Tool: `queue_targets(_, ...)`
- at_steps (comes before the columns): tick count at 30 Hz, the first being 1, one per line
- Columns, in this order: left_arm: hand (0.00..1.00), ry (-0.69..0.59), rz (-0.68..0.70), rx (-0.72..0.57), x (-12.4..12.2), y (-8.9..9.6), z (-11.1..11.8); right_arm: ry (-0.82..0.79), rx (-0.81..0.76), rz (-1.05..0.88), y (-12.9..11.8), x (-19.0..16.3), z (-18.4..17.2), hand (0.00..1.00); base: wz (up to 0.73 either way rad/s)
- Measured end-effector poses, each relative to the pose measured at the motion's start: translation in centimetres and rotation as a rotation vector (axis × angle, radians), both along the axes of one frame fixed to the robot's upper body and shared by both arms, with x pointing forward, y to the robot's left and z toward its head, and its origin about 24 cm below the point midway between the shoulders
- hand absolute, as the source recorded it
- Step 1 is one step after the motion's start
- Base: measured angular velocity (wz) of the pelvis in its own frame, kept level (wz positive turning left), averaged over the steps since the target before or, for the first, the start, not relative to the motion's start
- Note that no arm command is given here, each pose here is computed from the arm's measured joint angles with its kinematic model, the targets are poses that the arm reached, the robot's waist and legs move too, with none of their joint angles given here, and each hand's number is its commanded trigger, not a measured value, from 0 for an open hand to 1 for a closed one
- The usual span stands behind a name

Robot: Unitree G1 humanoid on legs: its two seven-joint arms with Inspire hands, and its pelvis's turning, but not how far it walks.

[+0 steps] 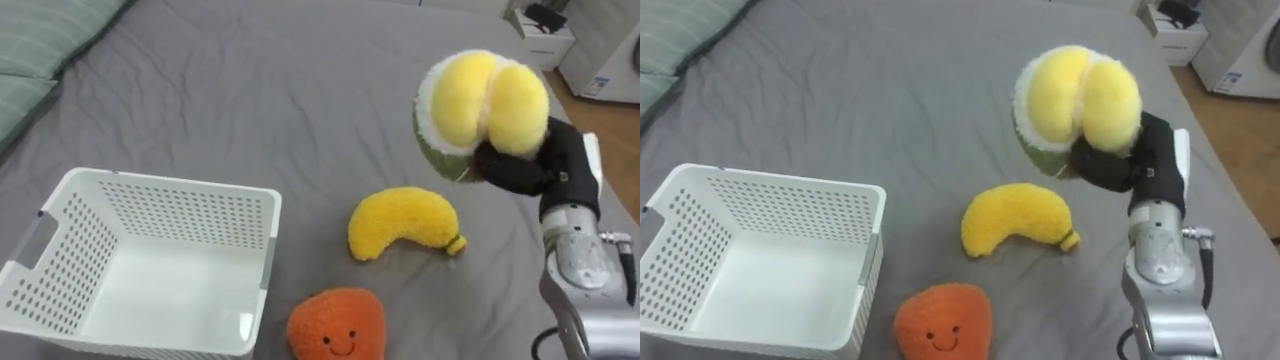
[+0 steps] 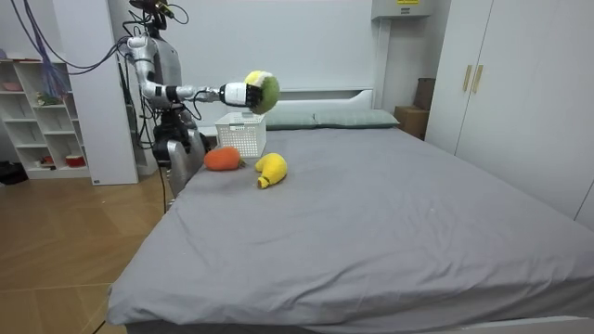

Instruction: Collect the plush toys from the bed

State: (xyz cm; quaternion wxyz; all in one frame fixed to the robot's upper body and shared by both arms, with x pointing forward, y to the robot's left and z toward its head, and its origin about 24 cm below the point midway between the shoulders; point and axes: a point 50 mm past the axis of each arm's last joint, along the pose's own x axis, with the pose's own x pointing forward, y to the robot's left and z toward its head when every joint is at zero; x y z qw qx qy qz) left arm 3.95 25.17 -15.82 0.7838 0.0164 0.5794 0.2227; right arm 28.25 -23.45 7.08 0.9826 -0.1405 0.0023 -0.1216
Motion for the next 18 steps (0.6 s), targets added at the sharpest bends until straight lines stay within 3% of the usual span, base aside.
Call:
queue_targets(6, 0.0, -0.015, -0.009, 0.003, 0.8, 0.0, 0.1, -0.089, -0.025, 0.164, 3.5, 2.8, 3.3, 1.0, 0.13)
queue_targets(13, 0.0, -0.034, -0.029, -0.005, 1.9, -0.3, 0.1, -0.004, -0.082, 0.29, 6.5, 3.3, 1.9, 1.0, 0.28)
queue_targets(18, 0.0, -0.042, -0.025, 0.037, 2.1, 0.5, 0.5, 0.03, -0.096, 0.326, 7.4, 3.2, 1.1, 1.0, 0.3)
